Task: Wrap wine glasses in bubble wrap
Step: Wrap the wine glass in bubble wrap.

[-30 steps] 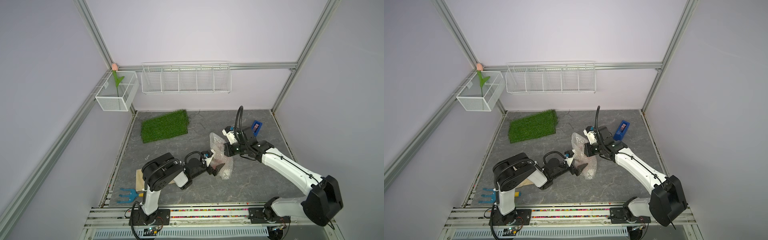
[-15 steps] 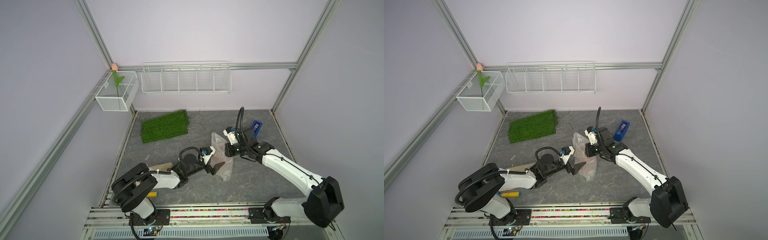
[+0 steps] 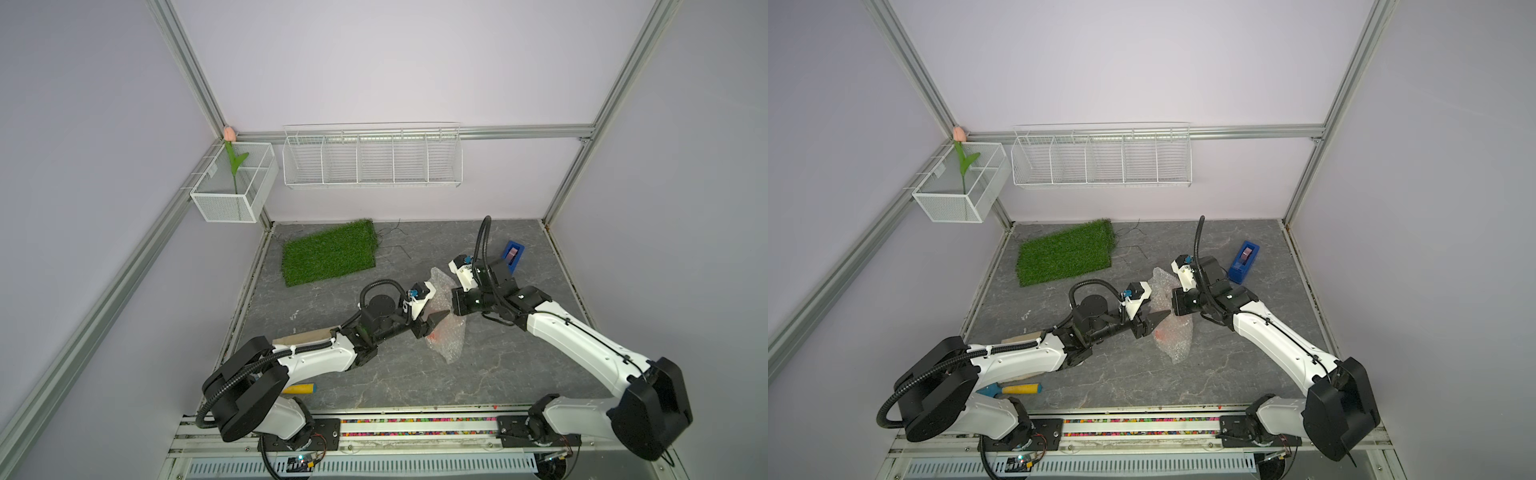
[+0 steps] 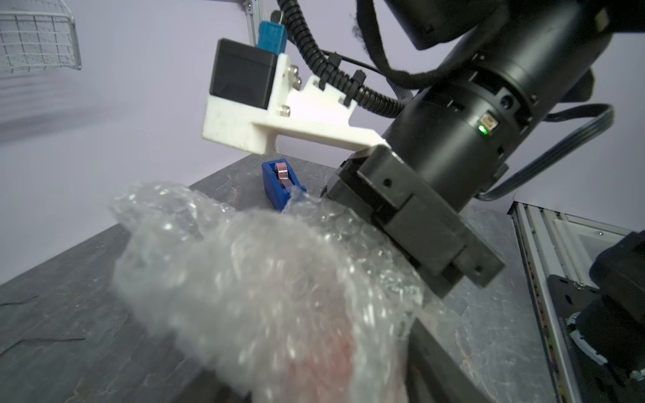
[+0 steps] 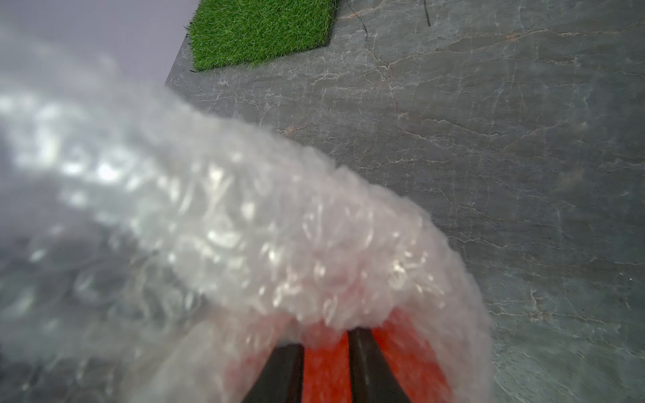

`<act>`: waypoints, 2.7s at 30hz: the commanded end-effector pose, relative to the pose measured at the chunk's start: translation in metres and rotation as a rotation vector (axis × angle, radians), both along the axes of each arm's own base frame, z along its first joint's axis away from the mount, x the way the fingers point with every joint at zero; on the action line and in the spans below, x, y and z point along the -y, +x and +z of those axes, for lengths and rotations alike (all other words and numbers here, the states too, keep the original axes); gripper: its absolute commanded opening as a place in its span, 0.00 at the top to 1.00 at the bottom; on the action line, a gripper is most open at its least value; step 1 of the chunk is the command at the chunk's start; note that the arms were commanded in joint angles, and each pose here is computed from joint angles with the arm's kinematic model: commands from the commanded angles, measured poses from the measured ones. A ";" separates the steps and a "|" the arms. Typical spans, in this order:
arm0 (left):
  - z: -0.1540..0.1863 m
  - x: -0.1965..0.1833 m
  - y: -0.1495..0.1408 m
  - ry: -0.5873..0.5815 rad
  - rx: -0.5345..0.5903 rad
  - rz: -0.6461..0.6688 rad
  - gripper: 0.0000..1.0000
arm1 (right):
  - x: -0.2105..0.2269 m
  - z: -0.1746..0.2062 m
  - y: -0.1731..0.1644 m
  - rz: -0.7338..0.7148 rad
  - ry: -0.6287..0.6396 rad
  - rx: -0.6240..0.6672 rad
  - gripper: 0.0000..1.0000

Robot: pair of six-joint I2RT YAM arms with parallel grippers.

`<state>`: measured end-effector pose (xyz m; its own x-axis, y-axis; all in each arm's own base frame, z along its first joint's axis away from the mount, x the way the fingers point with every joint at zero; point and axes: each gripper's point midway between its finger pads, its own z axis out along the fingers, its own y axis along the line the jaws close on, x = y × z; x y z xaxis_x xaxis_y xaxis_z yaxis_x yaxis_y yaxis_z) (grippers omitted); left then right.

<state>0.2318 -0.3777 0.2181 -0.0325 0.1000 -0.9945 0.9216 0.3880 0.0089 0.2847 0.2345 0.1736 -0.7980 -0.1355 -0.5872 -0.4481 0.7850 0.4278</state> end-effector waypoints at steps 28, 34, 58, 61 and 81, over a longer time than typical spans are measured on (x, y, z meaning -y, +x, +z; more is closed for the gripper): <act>-0.052 0.008 -0.019 0.411 -0.151 -0.369 0.61 | 0.009 0.103 0.020 -0.018 0.247 0.015 0.61; -0.054 0.004 -0.012 0.444 -0.160 -0.351 0.61 | -0.002 0.086 0.008 0.072 0.197 -0.019 0.66; 0.012 -0.005 0.010 0.301 -0.192 -0.241 0.25 | 0.021 -0.019 -0.006 0.005 0.000 -0.156 0.82; 0.026 -0.006 0.010 0.270 -0.179 -0.228 0.30 | 0.018 -0.021 -0.001 0.009 0.000 -0.164 0.82; -0.003 0.022 -0.004 0.338 -0.401 -0.397 0.71 | 0.028 0.051 -0.009 0.020 0.207 -0.073 0.67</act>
<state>0.2371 -0.3998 0.2181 -0.2866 0.4439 -0.8490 0.9566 0.0842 -0.2789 0.2852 0.2144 0.1945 -0.8618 -0.0616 -0.5035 -0.3949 0.7046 0.5896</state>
